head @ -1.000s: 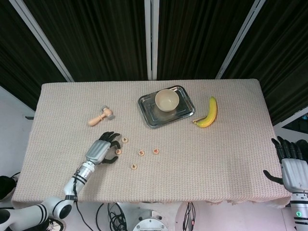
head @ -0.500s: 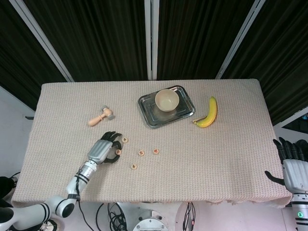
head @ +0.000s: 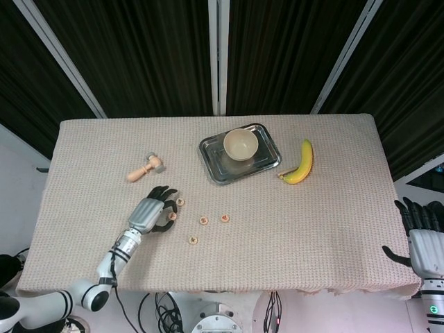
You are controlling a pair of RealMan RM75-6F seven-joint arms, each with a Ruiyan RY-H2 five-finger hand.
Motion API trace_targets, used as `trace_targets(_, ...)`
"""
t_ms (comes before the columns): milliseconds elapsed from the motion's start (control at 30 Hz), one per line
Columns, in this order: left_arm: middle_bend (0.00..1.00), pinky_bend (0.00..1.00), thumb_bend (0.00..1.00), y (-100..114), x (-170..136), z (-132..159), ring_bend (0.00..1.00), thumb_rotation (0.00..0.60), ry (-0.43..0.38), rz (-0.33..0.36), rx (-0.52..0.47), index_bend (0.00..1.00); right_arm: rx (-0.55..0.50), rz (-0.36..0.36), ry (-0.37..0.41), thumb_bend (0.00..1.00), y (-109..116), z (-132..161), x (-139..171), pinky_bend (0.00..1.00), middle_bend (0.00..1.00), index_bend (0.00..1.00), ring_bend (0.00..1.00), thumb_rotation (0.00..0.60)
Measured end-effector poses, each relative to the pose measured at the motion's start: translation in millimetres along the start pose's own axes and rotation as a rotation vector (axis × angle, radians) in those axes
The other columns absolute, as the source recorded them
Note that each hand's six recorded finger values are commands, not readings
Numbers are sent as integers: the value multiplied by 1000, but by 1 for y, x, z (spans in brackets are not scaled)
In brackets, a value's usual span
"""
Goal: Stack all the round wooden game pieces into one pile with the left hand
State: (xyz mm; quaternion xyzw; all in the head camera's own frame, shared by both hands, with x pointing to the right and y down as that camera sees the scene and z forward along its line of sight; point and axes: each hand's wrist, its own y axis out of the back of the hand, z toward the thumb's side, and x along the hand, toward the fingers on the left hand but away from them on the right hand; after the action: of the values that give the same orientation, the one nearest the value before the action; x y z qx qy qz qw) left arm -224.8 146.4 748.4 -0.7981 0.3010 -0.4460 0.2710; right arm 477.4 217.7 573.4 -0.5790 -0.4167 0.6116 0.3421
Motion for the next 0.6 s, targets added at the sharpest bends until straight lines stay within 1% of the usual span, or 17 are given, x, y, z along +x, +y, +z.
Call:
trace_targets(167,107,0,347,10,9,7,0,600,-13,3,-1,493,-2,-1,1,91,0,1,0,0,0,0,0,600)
trace_targets(367,107,0,347,21,26,19,0,600,-30,6,1,493,-2,0,2,92,0,2,-1,0,0,0,0,600)
trace_targets(467,107,0,346,22,35,20,0,600,-21,3,-11,494,-2,-3,4,92,1,3,-1,0,0,0,0,600)
trace_targets(600,107,0,346,18,43,16,0,600,1,-10,-14,494,-2,-8,2,92,3,3,0,0,0,0,0,600)
